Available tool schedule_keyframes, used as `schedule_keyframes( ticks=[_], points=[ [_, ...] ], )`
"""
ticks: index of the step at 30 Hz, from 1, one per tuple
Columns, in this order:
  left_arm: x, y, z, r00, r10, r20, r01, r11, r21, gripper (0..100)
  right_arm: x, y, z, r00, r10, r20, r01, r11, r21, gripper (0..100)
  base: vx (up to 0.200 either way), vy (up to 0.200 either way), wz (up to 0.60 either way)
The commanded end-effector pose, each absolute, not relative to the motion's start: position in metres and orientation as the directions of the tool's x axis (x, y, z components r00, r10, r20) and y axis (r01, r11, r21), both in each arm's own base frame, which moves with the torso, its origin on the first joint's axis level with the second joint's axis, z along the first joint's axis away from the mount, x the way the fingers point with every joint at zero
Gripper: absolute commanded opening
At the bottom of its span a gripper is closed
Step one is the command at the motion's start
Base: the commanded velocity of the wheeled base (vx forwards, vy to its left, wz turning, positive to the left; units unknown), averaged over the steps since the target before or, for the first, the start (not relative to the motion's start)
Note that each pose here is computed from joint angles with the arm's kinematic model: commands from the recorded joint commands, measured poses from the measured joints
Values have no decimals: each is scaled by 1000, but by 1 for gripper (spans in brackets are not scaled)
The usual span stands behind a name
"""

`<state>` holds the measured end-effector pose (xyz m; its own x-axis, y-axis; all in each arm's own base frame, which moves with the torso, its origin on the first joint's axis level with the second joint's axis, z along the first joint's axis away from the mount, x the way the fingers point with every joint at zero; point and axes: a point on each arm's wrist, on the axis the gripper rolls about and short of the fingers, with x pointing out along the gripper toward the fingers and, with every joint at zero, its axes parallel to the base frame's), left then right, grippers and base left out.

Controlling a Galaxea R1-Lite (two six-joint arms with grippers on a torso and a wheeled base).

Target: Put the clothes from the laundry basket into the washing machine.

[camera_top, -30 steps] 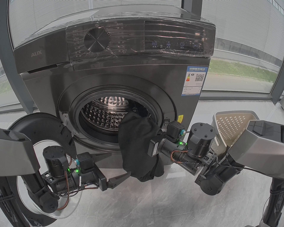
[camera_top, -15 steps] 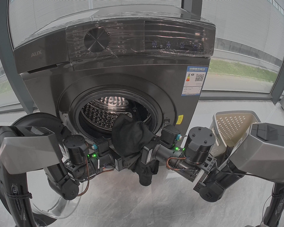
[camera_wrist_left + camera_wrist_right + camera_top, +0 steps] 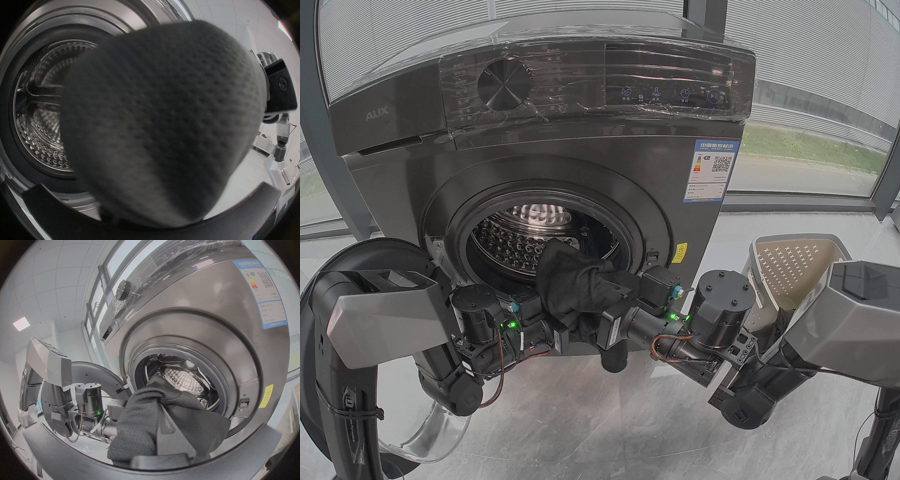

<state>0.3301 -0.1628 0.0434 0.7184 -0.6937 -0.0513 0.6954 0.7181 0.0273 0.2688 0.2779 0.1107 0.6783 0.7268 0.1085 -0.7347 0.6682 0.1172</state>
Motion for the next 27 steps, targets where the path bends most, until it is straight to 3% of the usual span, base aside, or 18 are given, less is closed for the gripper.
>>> schedule_keyframes(
  ticks=[1,6,12,13,16,21,25,27],
  points=[
    [336,-160,49,740,-673,-22,673,739,36,0,275,271,108,706,702,92,-708,696,120,0,0,0,0],
    [332,-151,68,754,-657,15,656,754,22,0,279,261,101,747,662,61,-664,738,121,0,0,0,0],
    [331,-144,74,776,-631,26,630,776,25,0,275,262,94,749,662,37,-661,741,122,0,0,0,0],
    [330,-143,76,776,-631,26,630,776,25,0,274,263,95,745,665,41,-665,737,122,100,0,0,0],
    [322,-141,82,776,-631,29,630,776,19,0,268,264,93,737,675,34,-673,730,122,100,0,0,0],
    [298,-130,101,786,-617,43,618,786,-2,0,237,237,66,714,684,-151,-678,729,93,100,0,0,0],
    [267,-115,112,792,-610,27,611,791,-45,0,203,210,37,629,706,-324,-722,686,92,100,0,0,0],
    [254,-110,117,792,-610,24,610,790,-64,0,191,203,31,588,727,-355,-748,656,103,100,0,0,0]
  ],
)
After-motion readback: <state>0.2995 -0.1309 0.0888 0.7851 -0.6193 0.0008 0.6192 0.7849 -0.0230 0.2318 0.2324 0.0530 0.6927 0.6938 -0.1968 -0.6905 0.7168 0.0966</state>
